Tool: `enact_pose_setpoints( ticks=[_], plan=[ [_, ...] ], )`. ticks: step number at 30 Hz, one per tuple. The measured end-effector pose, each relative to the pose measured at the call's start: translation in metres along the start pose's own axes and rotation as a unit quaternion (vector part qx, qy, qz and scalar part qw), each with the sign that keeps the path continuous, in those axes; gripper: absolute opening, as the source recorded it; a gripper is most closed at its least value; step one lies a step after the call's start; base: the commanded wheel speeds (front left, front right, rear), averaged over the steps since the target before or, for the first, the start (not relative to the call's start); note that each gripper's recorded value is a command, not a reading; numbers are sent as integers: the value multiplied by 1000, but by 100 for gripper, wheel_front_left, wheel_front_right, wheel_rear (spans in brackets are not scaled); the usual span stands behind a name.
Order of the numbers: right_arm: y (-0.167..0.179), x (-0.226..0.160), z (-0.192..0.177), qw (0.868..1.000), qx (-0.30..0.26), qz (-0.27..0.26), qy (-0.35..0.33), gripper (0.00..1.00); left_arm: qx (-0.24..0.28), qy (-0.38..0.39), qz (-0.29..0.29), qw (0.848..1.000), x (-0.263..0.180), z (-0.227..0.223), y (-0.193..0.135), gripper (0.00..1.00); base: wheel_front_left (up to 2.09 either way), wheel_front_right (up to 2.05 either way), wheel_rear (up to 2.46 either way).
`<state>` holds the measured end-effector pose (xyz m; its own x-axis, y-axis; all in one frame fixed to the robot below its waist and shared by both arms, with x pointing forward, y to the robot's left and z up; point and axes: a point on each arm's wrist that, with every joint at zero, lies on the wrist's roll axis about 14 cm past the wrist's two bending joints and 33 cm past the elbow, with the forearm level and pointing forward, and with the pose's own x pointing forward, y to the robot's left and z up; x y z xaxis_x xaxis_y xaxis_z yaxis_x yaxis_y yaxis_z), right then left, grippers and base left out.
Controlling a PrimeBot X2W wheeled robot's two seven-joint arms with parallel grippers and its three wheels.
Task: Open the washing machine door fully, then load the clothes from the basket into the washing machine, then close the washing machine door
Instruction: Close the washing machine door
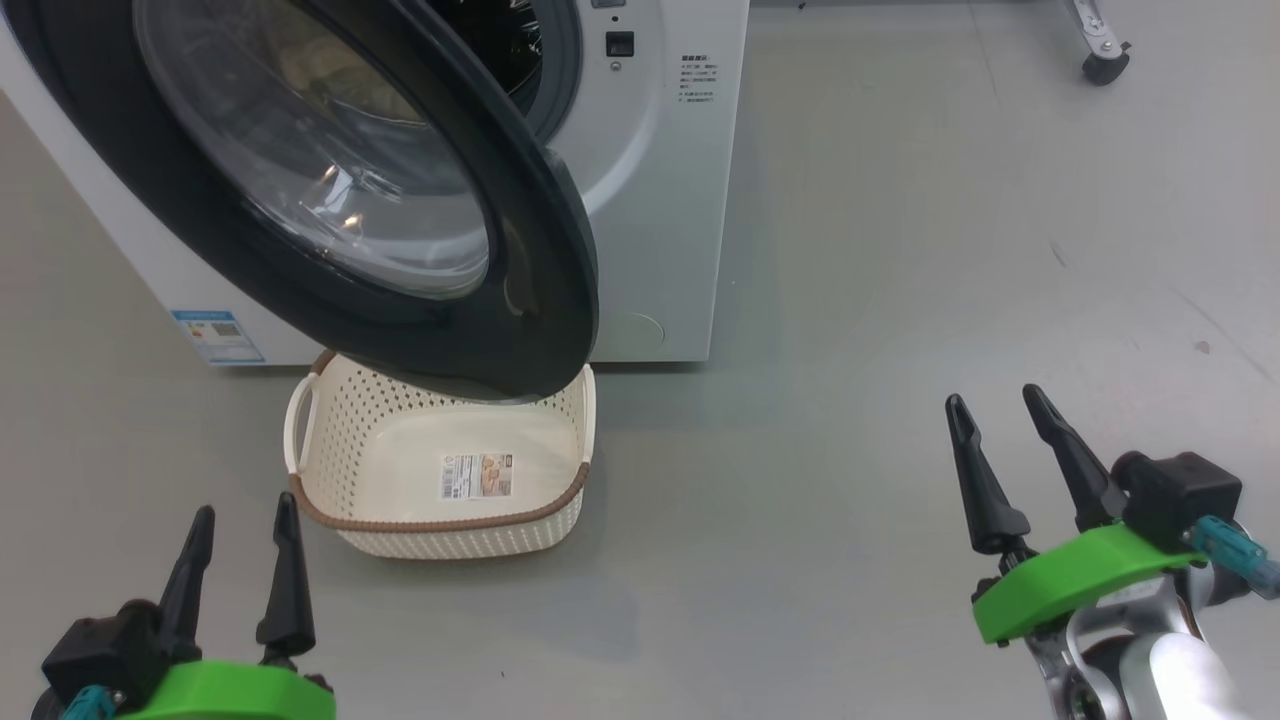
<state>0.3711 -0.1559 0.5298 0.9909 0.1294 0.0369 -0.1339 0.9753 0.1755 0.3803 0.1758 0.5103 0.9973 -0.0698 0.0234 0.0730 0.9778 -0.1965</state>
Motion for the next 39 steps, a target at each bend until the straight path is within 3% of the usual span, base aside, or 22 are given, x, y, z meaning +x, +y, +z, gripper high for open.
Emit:
enact_pose_setpoints(
  ticks=[16, 17, 18, 20, 27, 39],
  plan=[
    [0, 0, -2, 1000, 3, 1, 5, 100, -1, 6, -3, 1000, -2, -4, -4, 100, 0, 0, 0],
    [0, 0, -3, 1000, 3, 0, 5, 80, -1, 7, -3, 1000, -2, -4, -4, 100, 0, 0, 0],
    [0, 1, -3, 1000, 3, 0, 6, 48, -1, 7, -3, 1000, -3, -5, -4, 100, 0, 0, 0],
    [0, 2, -4, 1000, 3, 1, 6, 0, -1, 8, -1, 1000, -4, -5, -3, 100, 0, 0, 0],
    [8, 11, -4, 1000, 6, 15, 6, 0, -1, 10, 3, 1000, -8, -6, 0, 100, 0, 0, 0],
    [53, 54, 9, 996, 23, 86, -19, 0, -2, 3, 3, 1000, -10, -2, 2, 100, 0, 0, 0]
  ],
)
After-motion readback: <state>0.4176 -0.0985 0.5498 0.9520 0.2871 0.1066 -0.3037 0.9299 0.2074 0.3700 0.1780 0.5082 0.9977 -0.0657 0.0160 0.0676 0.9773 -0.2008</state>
